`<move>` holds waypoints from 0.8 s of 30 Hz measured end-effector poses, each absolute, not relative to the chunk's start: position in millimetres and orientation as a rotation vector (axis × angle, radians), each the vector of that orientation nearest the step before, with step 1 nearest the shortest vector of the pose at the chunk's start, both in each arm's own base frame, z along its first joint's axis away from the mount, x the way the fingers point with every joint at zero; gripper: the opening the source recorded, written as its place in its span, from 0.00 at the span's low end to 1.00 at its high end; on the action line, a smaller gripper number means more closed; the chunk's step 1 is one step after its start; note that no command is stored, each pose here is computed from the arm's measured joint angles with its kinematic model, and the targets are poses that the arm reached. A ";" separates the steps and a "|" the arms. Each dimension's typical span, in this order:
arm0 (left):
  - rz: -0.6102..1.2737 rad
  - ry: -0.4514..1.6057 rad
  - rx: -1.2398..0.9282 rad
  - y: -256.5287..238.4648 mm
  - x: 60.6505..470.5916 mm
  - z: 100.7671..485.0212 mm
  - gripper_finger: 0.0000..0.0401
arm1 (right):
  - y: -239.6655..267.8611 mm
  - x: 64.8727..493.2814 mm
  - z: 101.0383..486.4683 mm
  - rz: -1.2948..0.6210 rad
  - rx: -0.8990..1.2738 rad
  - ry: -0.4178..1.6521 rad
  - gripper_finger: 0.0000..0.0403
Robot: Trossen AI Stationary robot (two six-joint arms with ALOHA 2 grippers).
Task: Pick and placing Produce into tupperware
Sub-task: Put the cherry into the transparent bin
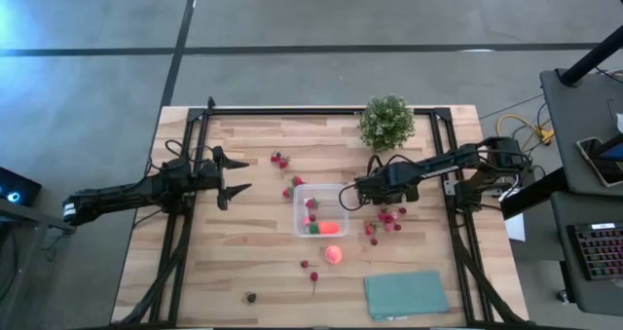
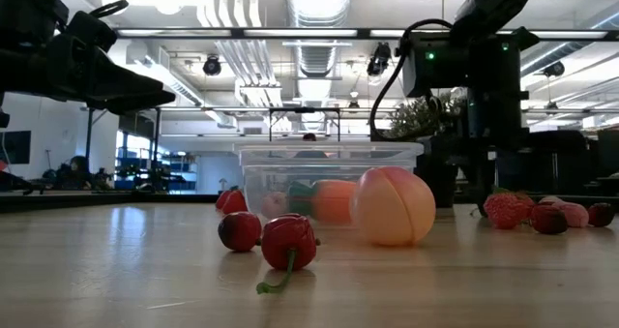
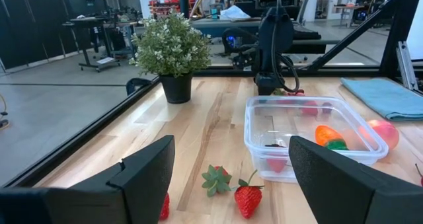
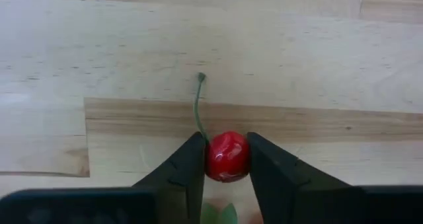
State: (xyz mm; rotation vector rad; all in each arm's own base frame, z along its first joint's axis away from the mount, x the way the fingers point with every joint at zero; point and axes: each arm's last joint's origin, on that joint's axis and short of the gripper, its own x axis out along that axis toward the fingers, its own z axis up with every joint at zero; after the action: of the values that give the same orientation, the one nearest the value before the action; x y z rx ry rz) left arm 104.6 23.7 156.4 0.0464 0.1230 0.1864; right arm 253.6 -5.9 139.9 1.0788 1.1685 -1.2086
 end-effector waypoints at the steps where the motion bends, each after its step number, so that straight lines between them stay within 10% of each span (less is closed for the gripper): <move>1: 0.186 0.123 0.046 23.7 104.6 156.5 0.70 | -5.8 253.7 139.9 -1.208 1.080 1.168 0.23; 24: 0.186 0.123 0.046 23.7 104.6 156.5 0.70 | 29.1 320.1 249.8 -0.626 0.920 0.861 0.24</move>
State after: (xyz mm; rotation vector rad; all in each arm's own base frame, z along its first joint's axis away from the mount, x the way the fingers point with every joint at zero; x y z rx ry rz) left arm 104.6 23.7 156.5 0.0464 0.1230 0.1864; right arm 320.1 29.1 249.8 0.9199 0.8606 -0.6258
